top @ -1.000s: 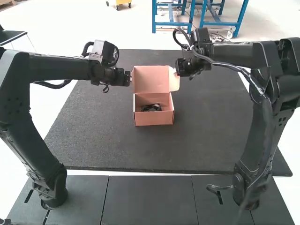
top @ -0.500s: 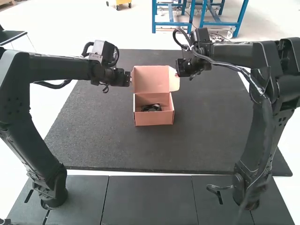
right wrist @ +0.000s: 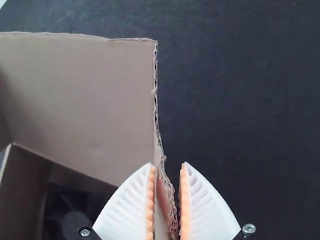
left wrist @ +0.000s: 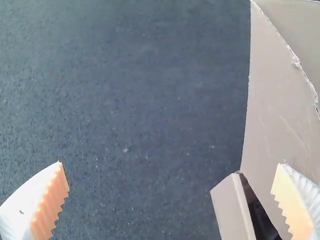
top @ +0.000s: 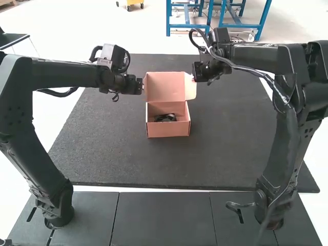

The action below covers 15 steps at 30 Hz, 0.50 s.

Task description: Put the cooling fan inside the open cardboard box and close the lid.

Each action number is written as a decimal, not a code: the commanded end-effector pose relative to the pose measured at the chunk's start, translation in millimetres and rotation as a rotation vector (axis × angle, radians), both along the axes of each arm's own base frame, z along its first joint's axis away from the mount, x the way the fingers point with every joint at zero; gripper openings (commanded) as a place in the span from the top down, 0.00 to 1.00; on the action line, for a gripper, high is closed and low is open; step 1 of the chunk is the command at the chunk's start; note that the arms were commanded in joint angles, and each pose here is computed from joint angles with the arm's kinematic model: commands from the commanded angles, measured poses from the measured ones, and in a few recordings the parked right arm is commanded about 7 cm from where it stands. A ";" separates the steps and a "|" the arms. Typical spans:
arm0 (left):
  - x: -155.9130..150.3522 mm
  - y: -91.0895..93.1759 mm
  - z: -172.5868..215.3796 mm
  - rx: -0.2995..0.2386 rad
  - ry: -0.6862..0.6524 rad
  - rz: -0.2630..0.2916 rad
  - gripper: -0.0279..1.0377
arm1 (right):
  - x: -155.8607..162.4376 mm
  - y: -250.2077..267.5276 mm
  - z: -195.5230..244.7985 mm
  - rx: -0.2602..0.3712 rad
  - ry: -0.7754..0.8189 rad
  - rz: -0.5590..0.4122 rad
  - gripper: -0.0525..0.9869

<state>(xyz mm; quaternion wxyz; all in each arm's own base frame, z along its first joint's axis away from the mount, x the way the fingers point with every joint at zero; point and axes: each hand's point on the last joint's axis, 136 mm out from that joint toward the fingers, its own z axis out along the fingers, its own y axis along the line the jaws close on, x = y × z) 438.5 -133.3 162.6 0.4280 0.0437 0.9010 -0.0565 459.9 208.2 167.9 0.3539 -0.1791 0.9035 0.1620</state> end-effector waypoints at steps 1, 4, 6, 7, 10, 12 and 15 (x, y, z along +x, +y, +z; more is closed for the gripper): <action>5.2 -7.3 21.7 -0.028 -0.047 -0.012 0.08 | 4.8 -4.4 23.3 0.026 -0.043 -0.006 0.84; 5.1 -7.2 22.4 -0.029 -0.048 -0.012 0.08 | 4.2 -4.3 22.8 0.026 -0.041 -0.003 0.85; 5.2 -7.3 21.7 -0.029 -0.046 -0.011 0.08 | 4.1 -4.4 23.9 0.026 -0.042 -0.003 0.87; 5.2 -7.0 22.4 -0.029 -0.048 -0.010 0.08 | 4.5 -4.2 25.6 0.028 -0.047 -0.003 0.88; 4.9 -9.2 24.5 -0.031 -0.052 -0.014 0.08 | 3.7 -3.7 24.7 0.024 -0.046 0.001 0.92; 4.6 -10.6 24.8 -0.031 -0.052 -0.017 0.08 | 2.8 -2.1 25.9 0.026 -0.046 0.004 0.93; 4.6 -11.3 25.2 -0.031 -0.054 -0.019 0.08 | 0.8 0.8 26.9 0.038 -0.042 0.011 0.94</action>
